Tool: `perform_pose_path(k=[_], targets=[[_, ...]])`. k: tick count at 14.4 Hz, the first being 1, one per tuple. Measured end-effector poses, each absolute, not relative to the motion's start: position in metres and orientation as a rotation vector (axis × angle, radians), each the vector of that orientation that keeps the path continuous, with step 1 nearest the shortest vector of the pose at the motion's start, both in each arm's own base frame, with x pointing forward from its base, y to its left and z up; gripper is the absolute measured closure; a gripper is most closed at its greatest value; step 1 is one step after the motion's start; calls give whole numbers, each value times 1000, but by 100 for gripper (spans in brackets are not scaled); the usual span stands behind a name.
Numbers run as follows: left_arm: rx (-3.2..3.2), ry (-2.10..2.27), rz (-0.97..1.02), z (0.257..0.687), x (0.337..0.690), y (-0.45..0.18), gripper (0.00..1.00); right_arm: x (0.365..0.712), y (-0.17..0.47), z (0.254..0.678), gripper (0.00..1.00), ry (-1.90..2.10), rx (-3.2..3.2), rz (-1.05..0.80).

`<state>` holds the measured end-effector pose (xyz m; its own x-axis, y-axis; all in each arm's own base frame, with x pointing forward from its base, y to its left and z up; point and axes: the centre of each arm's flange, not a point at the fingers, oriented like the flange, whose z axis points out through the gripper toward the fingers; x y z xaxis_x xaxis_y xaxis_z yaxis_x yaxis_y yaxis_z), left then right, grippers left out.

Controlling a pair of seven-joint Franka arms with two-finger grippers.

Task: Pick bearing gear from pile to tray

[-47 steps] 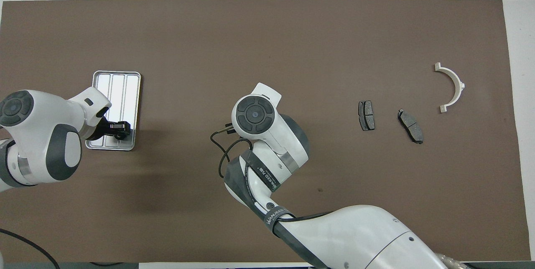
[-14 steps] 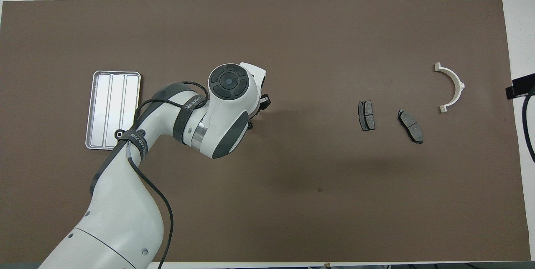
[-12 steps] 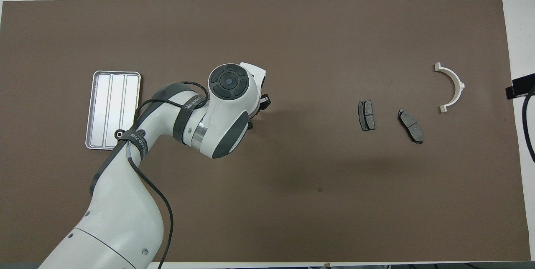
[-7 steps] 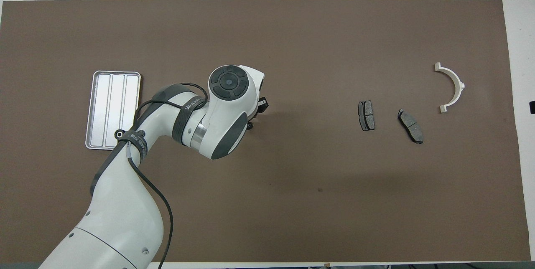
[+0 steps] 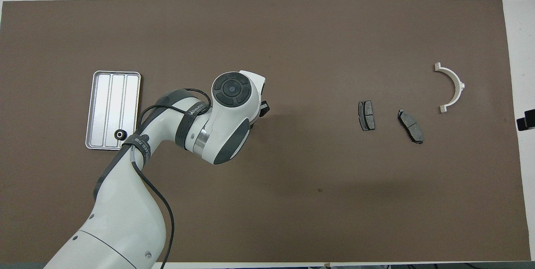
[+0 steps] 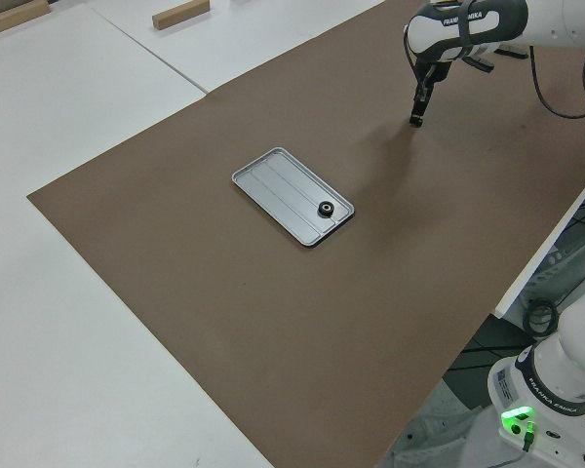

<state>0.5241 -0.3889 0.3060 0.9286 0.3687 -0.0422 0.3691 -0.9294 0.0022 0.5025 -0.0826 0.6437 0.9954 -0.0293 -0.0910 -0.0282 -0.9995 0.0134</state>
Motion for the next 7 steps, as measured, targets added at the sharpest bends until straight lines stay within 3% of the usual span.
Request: perform_pose_path(k=[7], targets=[[3076,590,-66,300,521,-388,60,502,-82,644,0,-44,3126,-146]])
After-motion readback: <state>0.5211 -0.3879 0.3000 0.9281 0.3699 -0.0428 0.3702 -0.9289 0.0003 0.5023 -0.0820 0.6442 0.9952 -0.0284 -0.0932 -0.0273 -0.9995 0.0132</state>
